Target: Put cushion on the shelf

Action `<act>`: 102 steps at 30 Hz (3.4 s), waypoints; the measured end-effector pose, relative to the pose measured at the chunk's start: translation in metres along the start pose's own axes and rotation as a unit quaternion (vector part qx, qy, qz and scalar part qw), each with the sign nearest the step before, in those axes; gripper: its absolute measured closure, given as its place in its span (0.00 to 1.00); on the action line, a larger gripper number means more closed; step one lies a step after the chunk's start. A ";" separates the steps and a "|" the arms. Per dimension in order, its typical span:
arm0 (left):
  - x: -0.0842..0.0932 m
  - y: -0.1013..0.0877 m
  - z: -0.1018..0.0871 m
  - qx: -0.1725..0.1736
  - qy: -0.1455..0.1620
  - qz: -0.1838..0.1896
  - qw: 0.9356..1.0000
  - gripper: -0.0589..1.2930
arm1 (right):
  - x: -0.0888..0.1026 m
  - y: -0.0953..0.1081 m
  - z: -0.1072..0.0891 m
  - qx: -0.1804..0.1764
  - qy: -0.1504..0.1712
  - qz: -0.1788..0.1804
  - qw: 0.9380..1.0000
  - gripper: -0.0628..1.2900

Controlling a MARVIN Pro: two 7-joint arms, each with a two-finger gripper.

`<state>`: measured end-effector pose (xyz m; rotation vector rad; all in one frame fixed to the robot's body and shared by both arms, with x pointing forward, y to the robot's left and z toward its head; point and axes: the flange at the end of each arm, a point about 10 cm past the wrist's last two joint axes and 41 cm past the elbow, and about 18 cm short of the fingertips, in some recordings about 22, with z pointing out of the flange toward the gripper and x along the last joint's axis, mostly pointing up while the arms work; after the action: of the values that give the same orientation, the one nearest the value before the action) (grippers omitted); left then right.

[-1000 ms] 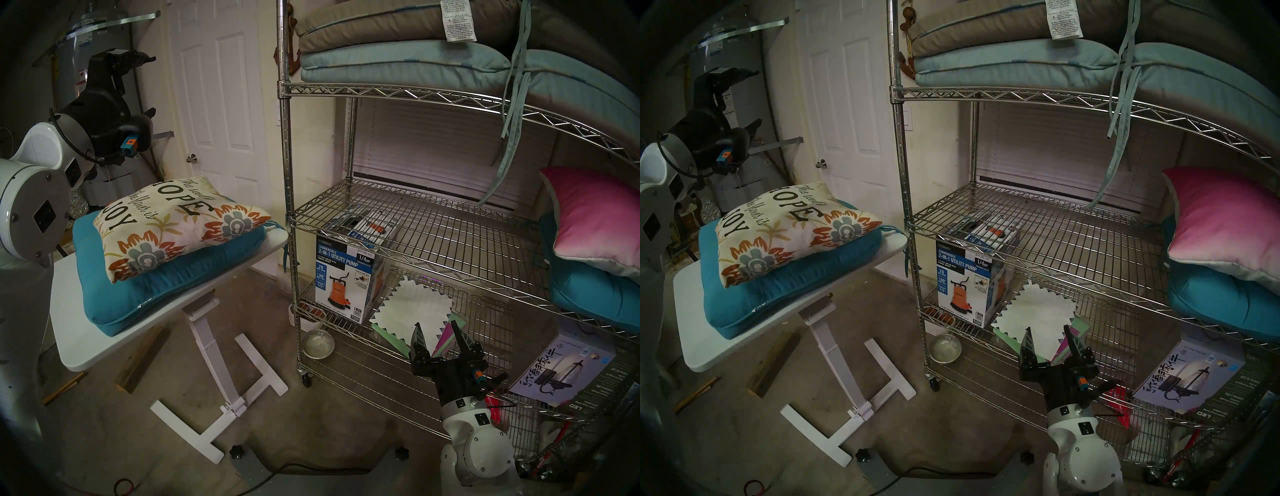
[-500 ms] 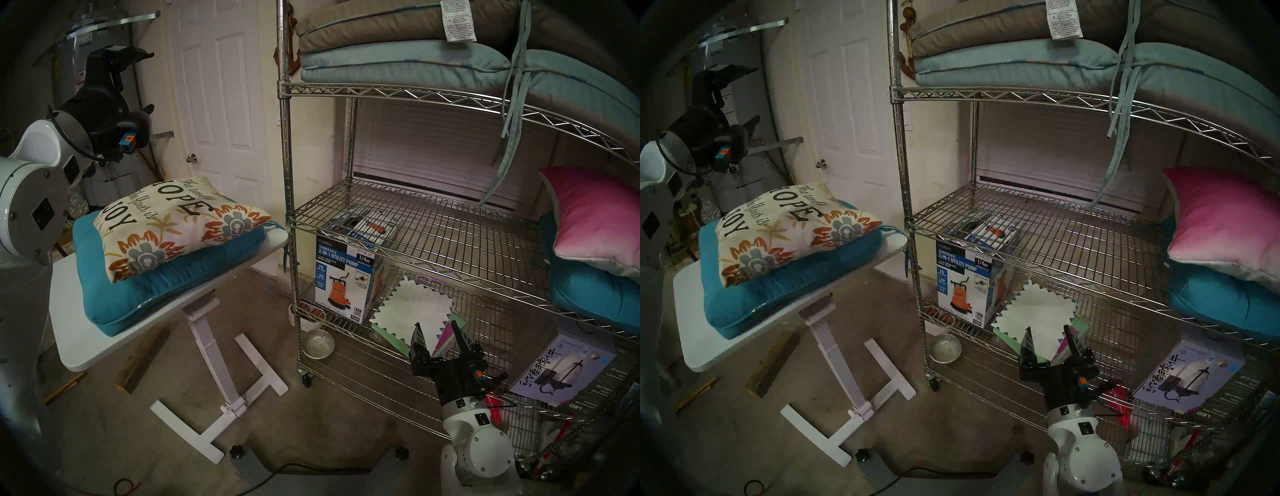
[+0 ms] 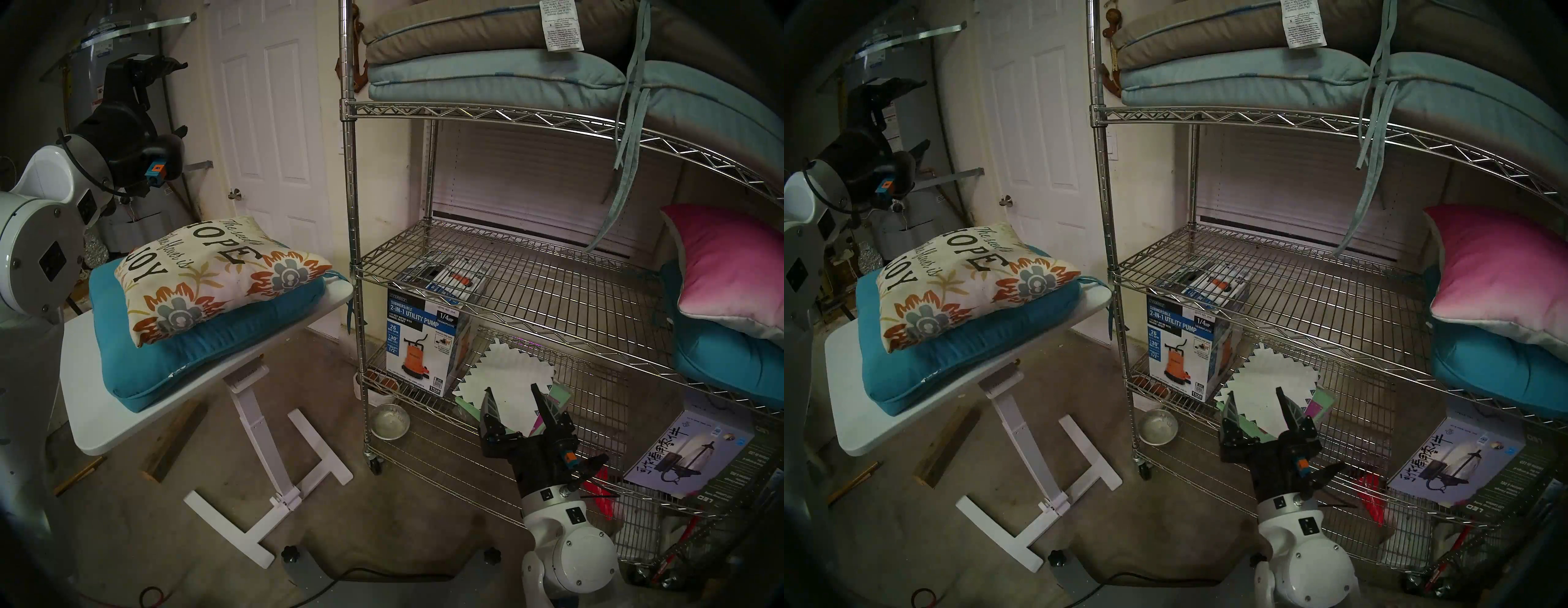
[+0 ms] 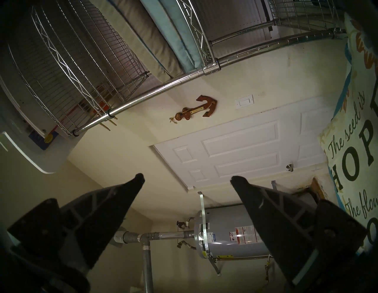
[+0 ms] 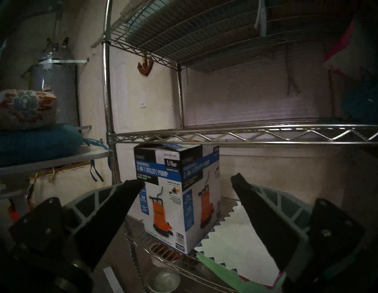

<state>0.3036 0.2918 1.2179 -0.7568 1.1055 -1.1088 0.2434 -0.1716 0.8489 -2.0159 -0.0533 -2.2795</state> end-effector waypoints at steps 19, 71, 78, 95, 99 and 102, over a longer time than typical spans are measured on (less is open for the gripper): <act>0.000 -0.001 0.000 0.002 0.000 0.001 1.000 0.03 | 0.019 -0.077 0.018 0.132 0.054 -0.080 0.986 0.05; 0.000 -0.002 0.000 0.004 -0.001 0.002 1.000 0.03 | 0.016 -0.167 0.091 0.112 0.252 -0.241 0.931 0.05; 0.000 -0.002 0.000 0.004 -0.001 0.002 1.000 0.03 | 0.034 -0.180 0.096 0.115 0.288 -0.276 0.910 0.05; 0.000 -0.002 0.000 0.004 -0.002 0.001 1.000 0.03 | 0.039 -0.195 0.099 0.190 0.345 -0.364 0.844 0.05; 0.000 -0.002 0.000 0.004 -0.002 0.001 1.000 0.03 | 0.048 -0.197 0.102 0.203 0.355 -0.373 0.833 0.05; 0.000 -0.002 0.000 0.004 -0.002 0.001 1.000 0.03 | 0.052 -0.199 0.104 0.211 0.359 -0.376 0.828 0.05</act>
<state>0.3029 0.2913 1.2199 -0.7515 1.0979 -1.1089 0.3203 0.0336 0.9212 -0.8760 -1.3507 -2.9168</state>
